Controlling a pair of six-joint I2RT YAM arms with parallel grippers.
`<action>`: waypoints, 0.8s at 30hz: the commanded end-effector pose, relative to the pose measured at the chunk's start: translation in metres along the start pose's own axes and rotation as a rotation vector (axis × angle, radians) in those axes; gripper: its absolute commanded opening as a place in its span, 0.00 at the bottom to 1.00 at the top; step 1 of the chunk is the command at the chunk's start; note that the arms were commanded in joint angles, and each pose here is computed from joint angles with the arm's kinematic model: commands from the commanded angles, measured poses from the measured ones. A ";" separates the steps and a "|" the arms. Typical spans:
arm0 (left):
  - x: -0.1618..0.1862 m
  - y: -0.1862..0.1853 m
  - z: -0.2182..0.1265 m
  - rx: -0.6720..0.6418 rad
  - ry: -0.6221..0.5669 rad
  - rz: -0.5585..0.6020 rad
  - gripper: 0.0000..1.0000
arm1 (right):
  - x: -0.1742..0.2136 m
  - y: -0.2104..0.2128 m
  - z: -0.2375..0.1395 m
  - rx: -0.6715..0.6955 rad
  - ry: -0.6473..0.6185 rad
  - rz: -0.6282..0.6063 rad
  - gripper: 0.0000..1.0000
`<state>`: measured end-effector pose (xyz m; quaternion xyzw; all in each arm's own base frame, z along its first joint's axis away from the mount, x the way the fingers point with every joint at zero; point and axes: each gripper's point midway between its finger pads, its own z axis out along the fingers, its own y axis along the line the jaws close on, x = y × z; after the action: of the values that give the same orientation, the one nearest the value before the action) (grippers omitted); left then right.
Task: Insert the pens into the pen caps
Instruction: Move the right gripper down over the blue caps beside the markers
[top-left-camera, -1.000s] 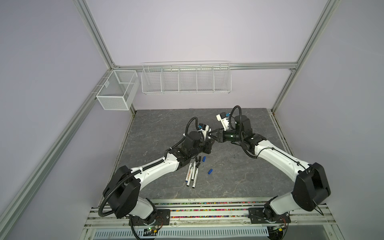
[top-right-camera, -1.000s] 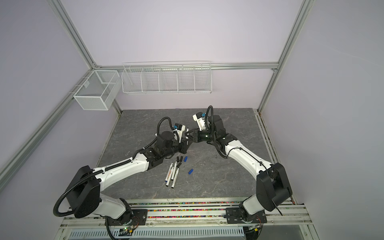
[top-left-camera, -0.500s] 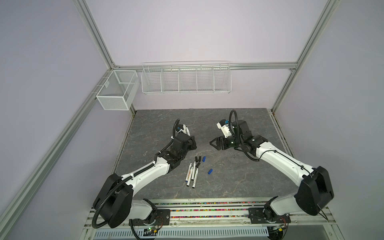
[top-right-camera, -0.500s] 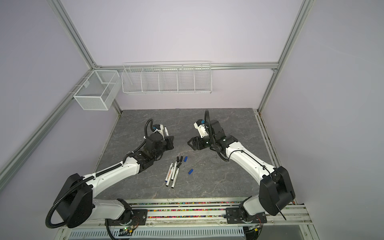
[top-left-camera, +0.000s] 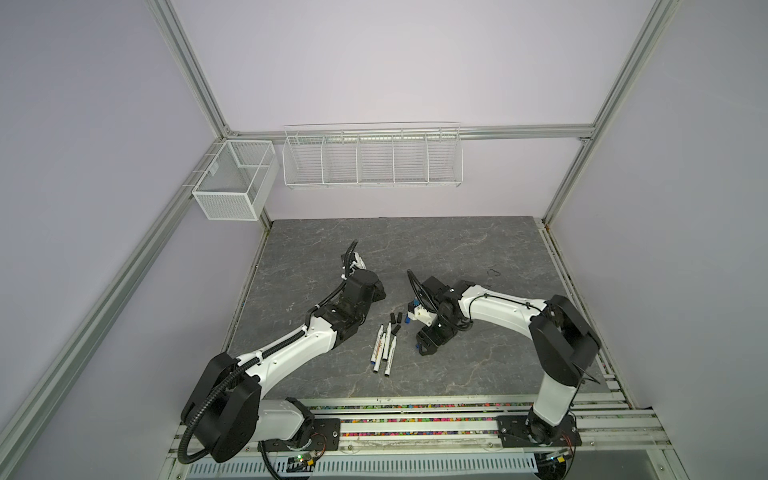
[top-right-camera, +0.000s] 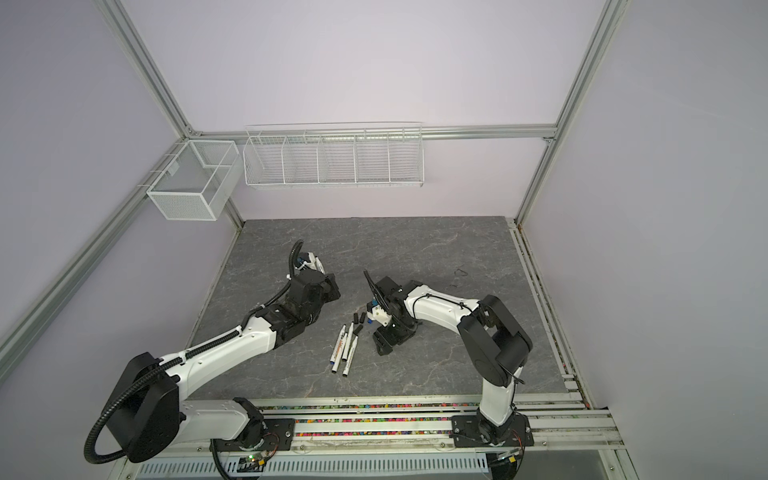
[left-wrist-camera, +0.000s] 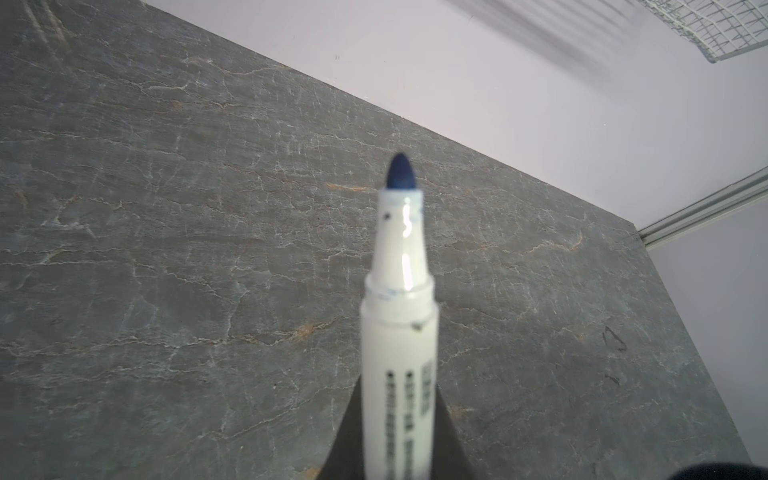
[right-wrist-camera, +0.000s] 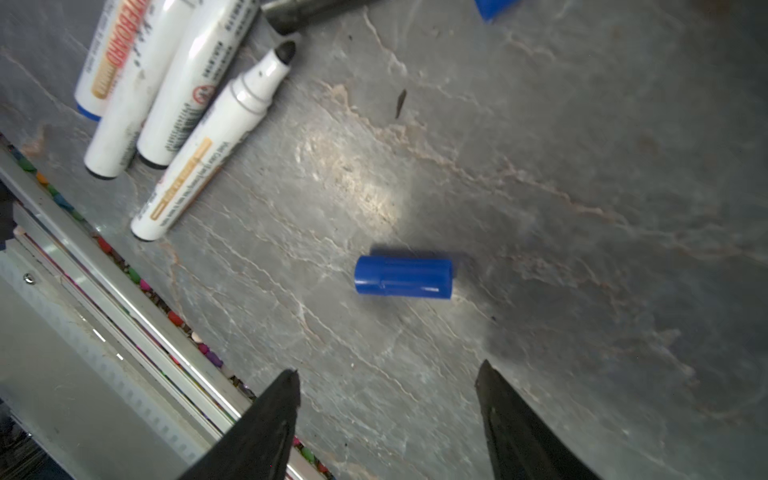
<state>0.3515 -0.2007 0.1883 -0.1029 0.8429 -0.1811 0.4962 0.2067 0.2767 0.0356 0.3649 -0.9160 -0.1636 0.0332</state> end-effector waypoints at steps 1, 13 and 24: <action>-0.010 0.008 -0.008 -0.037 -0.033 -0.007 0.00 | 0.006 0.010 0.008 -0.069 0.062 -0.039 0.71; -0.012 0.019 -0.017 -0.065 -0.056 -0.021 0.00 | -0.037 0.007 0.013 -0.052 0.018 -0.047 0.71; -0.011 0.019 -0.017 -0.067 -0.046 -0.003 0.00 | -0.049 0.000 0.027 0.110 0.054 -0.115 0.68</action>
<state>0.3436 -0.1813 0.1963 -0.1184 0.8377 -0.1571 0.5094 0.2338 0.3177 0.0268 0.3965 -0.9059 -0.1437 0.0372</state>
